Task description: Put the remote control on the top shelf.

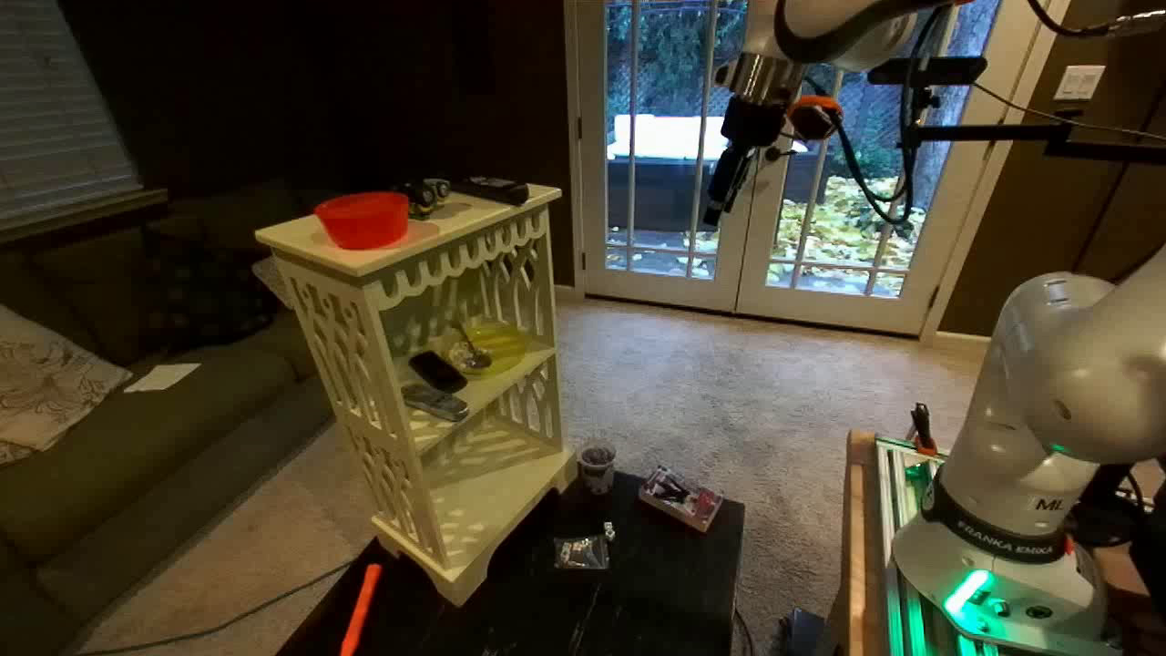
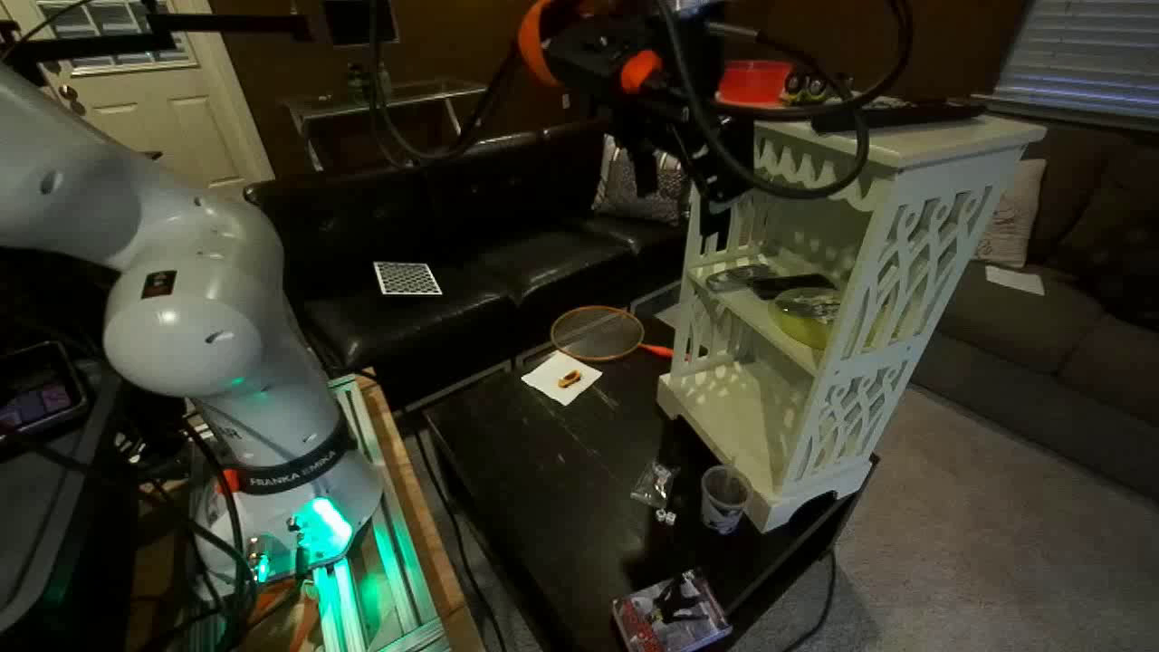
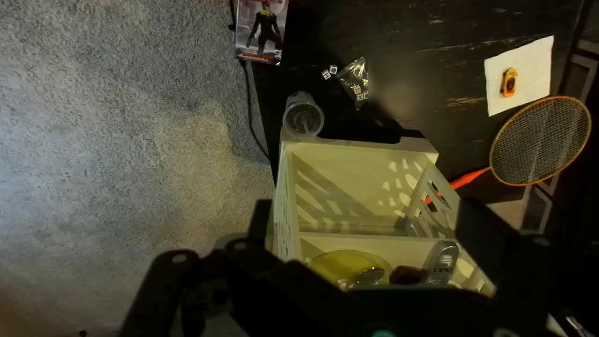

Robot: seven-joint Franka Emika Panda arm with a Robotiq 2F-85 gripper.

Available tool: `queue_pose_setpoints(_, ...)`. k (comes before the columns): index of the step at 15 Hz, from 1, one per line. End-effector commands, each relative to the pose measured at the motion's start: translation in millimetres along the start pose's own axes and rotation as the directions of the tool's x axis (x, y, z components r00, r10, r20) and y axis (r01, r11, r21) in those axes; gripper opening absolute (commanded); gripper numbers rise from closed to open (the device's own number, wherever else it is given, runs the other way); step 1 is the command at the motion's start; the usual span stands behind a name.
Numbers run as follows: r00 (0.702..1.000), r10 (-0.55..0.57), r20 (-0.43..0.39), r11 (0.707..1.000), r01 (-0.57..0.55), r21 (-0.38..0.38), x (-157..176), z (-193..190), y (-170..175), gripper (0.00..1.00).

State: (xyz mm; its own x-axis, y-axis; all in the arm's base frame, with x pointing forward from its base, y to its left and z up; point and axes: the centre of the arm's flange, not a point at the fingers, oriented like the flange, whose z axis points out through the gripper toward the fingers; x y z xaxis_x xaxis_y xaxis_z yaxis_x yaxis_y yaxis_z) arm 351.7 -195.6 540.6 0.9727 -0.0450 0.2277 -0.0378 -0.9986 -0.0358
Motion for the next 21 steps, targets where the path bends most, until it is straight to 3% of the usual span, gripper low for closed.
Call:
queue_pose_setpoints(1,1.0,0.0,-0.001,1.0,0.0,0.0,0,0,0,1.0)
queue_pose_setpoints(9,1.0,0.0,-0.001,1.0,0.0,0.0,0,0,0,1.0)
queue_pose_setpoints(13,0.971,0.059,-0.232,0.998,-0.05,0.044,27,-12,-42,1.0)
queue_pose_setpoints(15,0.937,0.095,-0.337,0.995,-0.079,0.063,46,-24,-68,1.0)
queue_pose_setpoints(17,0.891,0.125,-0.436,0.992,-0.123,0.033,68,-37,-92,1.0)
queue_pose_setpoints(18,0.887,0.117,-0.446,0.99,-0.139,-0.017,79,-41,-104,1.0)
queue_pose_setpoints(19,0.908,0.093,-0.409,0.996,-0.091,0.025,63,-40,-85,1.0)
queue_pose_setpoints(21,0.906,0.086,-0.414,0.996,-0.085,0.021,67,-38,-96,1.0)
